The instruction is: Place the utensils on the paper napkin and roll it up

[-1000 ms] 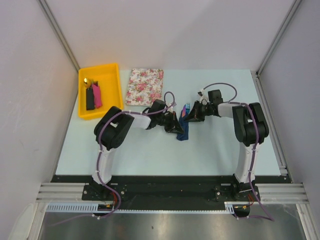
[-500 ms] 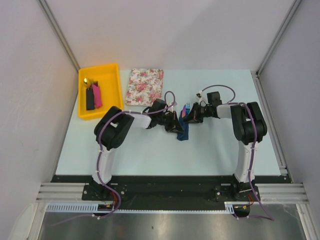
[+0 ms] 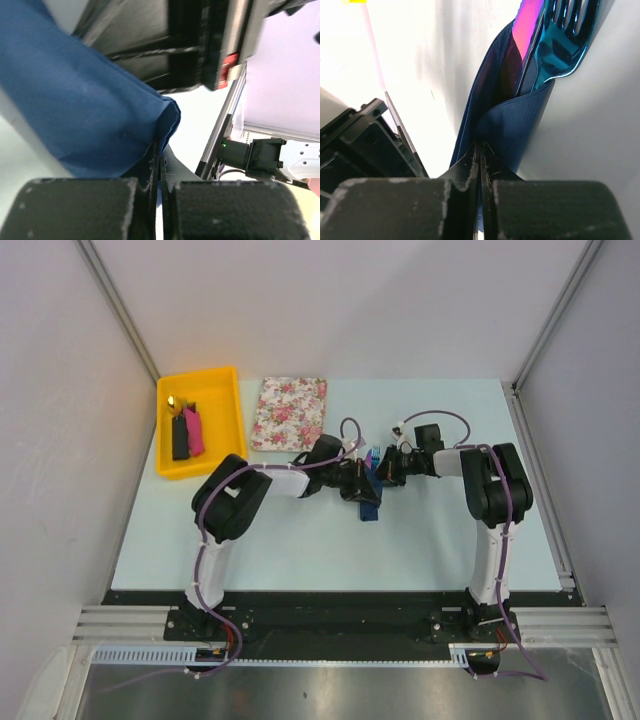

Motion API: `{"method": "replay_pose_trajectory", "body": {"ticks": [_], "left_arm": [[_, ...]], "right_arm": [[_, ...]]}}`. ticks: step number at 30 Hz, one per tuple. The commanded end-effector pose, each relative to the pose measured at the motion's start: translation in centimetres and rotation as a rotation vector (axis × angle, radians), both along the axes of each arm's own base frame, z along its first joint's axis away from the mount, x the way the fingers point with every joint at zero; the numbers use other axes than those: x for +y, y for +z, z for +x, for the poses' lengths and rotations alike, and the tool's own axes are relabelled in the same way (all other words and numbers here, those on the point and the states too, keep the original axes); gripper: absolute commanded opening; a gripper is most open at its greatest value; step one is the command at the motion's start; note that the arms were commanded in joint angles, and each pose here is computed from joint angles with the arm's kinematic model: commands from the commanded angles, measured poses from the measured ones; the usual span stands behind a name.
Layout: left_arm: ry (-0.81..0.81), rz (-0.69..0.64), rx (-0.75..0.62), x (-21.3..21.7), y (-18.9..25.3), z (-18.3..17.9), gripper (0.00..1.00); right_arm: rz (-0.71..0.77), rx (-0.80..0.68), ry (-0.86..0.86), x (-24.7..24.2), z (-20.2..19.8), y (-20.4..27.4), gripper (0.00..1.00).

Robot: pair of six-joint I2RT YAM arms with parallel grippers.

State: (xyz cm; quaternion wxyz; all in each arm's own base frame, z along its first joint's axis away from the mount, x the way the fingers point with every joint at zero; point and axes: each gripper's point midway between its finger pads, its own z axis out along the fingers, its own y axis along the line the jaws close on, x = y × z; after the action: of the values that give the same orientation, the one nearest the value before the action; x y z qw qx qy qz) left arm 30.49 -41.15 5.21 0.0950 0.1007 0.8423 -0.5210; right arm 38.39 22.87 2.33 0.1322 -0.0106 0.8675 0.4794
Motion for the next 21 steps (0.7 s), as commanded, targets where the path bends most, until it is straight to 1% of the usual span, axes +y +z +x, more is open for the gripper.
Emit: {"method": "replay_pose_trajectory", "body": {"ticks": [1,5,10,13,15,16,18,19,21], "left_arm": [[-0.04,-0.054,-0.04,-1.6,1.8,-0.2,0.0],[-0.012,-0.038,0.016,-1.7,-0.4,-0.1,0.0],[-0.003,-0.012,0.017,-1.6,-2.0,0.2,0.01],[-0.006,0.0,0.029,-1.4,-2.9,0.1,0.03],[-0.002,0.01,0.042,-1.3,-3.5,0.0,0.06],[0.004,0.015,0.05,-1.1,-3.8,0.0,0.14],[0.015,0.022,0.074,-0.7,-4.4,-0.1,0.22],[0.023,0.026,0.082,-0.4,-4.7,-0.1,0.3],[0.038,0.024,0.102,-0.2,-5.1,0.0,0.37]], "right_arm": [[-0.094,0.042,-0.023,-0.9,-0.6,-3.5,0.0],[-0.095,0.035,-0.023,-0.9,-0.4,-3.5,0.0],[-0.098,0.036,-0.025,-0.9,-0.5,-3.3,0.0],[-0.094,0.036,-0.026,-0.9,-0.4,-3.0,0.0],[-0.089,0.035,-0.026,-0.8,-0.1,-2.5,0.0],[-0.089,0.036,-0.021,-0.8,-0.1,-2.2,0.01],[-0.094,0.034,-0.022,-1.3,0.1,-1.3,0.06],[-0.096,0.008,-0.028,-1.4,0.9,-0.4,0.07],[-0.112,0.011,-0.035,-2.5,1.4,0.8,0.11]]}}
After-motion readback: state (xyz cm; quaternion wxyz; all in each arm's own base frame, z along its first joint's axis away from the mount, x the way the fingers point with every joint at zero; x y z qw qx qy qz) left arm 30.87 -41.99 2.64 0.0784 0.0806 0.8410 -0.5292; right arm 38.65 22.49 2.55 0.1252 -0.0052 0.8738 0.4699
